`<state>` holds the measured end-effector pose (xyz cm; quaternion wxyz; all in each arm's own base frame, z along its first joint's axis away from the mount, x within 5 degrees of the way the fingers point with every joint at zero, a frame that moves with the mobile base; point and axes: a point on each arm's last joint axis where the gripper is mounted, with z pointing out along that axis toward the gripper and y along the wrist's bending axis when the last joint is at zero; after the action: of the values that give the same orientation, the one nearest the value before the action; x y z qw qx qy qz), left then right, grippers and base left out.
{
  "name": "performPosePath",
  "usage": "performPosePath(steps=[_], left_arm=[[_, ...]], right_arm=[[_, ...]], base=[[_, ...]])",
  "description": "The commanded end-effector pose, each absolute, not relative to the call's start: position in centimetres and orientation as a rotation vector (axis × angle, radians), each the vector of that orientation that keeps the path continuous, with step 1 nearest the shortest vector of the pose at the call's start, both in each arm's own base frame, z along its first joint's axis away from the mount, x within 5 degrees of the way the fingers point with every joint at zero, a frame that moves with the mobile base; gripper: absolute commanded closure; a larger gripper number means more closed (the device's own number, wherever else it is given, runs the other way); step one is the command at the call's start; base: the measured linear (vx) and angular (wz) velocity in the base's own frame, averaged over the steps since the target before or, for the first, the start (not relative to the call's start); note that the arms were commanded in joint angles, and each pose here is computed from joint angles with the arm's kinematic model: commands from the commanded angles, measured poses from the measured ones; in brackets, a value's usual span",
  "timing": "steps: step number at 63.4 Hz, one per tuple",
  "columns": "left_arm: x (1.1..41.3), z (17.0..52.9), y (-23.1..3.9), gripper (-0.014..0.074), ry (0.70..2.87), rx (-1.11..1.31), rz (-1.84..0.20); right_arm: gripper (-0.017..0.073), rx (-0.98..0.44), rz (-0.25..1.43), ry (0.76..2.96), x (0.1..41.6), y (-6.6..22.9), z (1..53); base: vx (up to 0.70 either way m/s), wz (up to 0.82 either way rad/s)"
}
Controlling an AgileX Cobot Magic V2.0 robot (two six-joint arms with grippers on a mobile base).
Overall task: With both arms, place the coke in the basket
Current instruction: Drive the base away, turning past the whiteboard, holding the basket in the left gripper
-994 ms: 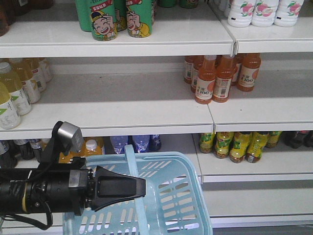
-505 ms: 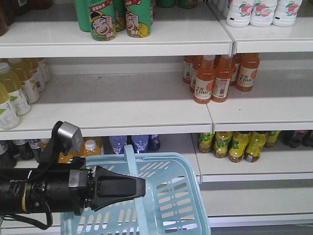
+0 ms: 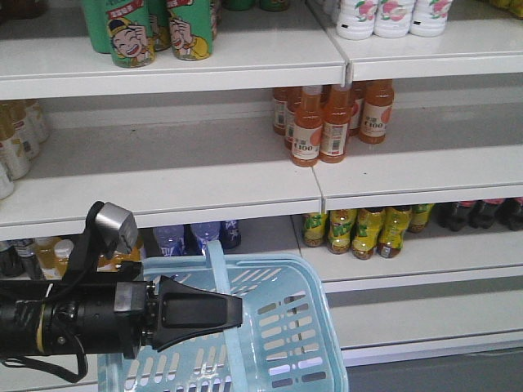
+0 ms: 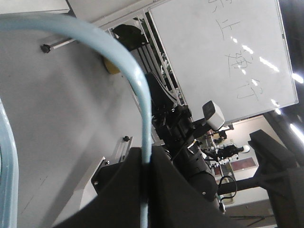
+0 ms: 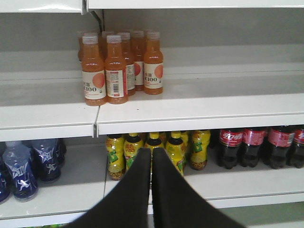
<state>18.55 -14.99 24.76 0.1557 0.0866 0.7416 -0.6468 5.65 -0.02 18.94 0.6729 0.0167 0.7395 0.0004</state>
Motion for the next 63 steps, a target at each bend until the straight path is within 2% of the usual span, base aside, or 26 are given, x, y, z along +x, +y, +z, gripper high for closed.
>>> performPosePath(steps=[1,63], left_arm=[[17.45,27.72,-15.16,0.0601,1.897,0.372,-2.102],[17.45,27.72,-15.16,0.0601,1.897,0.372,-2.102]], right_arm=[[0.0564,0.039,-0.013,1.593,5.62,-0.12,19.16],[0.0564,0.039,-0.013,1.592,5.62,-0.13,19.17]], base=[[-0.03,-0.25],[-0.04,-0.37]])
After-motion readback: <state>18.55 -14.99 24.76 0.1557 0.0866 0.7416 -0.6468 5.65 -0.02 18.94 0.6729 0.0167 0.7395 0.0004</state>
